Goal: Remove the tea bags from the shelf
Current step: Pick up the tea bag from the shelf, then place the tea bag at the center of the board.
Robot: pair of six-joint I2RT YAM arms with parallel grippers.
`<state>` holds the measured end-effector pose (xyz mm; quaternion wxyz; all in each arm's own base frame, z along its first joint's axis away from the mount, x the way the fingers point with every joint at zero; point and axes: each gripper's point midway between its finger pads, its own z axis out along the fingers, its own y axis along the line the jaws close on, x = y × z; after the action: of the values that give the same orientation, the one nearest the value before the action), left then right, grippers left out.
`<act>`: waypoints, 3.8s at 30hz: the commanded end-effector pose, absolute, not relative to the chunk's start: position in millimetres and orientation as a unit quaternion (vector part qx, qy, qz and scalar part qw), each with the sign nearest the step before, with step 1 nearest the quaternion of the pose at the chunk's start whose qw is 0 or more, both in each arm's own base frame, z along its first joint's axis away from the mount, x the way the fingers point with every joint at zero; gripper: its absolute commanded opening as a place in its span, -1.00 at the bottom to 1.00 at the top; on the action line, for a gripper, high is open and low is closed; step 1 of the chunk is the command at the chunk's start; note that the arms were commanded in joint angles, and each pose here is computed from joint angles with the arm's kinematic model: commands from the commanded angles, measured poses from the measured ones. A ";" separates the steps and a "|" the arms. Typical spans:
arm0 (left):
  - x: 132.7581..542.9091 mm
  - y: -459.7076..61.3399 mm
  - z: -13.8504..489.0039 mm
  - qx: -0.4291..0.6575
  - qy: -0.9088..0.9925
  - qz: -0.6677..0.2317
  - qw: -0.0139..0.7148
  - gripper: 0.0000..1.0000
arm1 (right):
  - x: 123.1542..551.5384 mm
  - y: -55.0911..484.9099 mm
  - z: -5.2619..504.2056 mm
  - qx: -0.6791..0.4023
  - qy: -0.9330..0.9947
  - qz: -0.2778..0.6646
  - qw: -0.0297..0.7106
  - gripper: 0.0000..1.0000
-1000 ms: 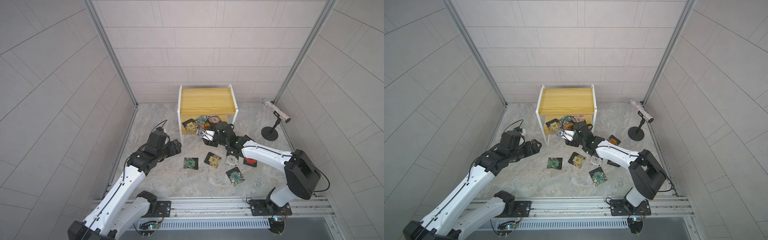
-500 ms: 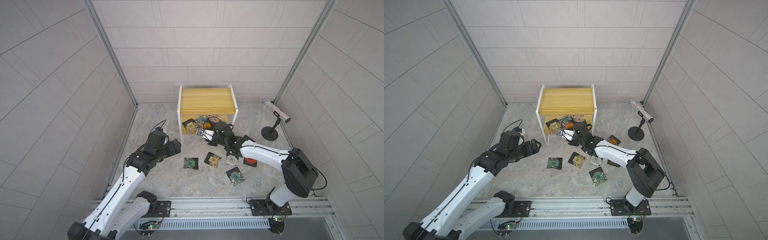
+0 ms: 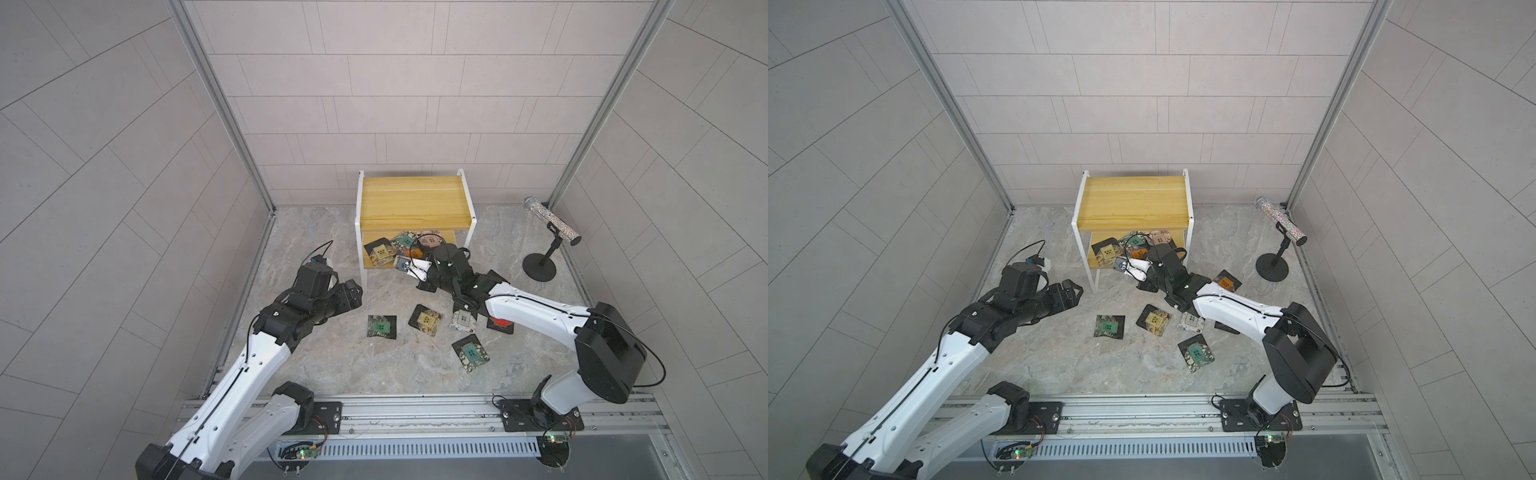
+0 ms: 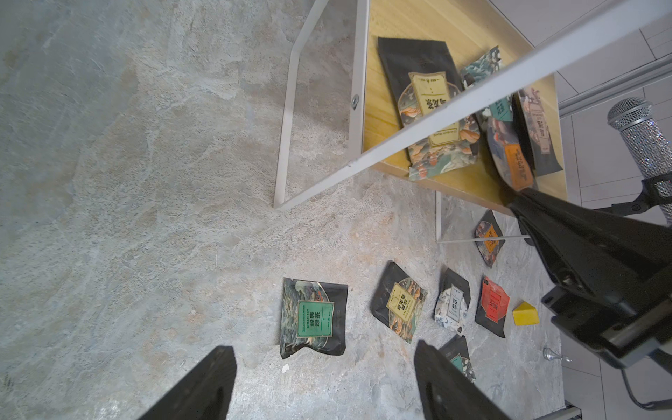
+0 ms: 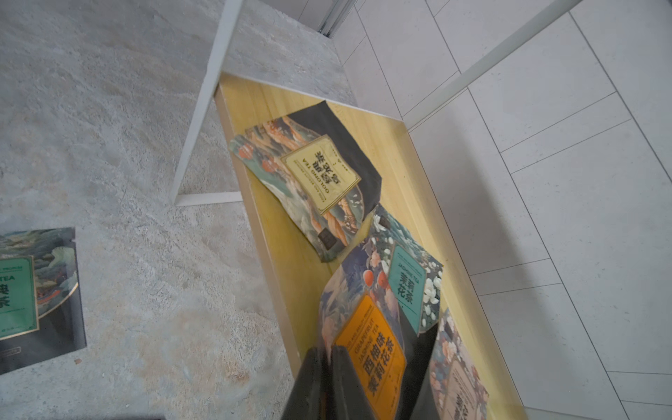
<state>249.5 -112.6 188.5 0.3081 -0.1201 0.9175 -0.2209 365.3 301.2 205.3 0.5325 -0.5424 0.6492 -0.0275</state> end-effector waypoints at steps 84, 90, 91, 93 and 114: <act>239.4 -112.7 190.8 -0.115 0.913 -0.237 0.311 0.70 | 153.8 283.4 102.0 -0.588 0.732 0.044 0.342 -1.00; 237.7 -111.4 188.2 -0.116 0.915 -0.234 0.308 0.70 | 149.8 291.9 86.1 -0.587 0.744 0.043 0.316 -1.00; 237.6 -111.2 188.0 -0.116 0.915 -0.234 0.308 0.70 | 148.8 292.9 84.0 -0.587 0.747 0.043 0.308 -1.00; 237.1 -110.8 187.2 -0.116 0.915 -0.233 0.308 0.70 | 145.5 294.7 78.2 -0.588 0.754 0.044 0.289 -1.00; 237.1 -109.8 184.1 -0.118 0.917 -0.229 0.305 0.70 | 122.2 311.5 72.3 -0.586 0.762 0.102 0.255 -0.41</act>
<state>239.0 -114.5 187.5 0.3050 -0.1149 0.9151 -0.2373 123.8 308.5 67.1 0.2531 -0.5881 0.7621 0.0965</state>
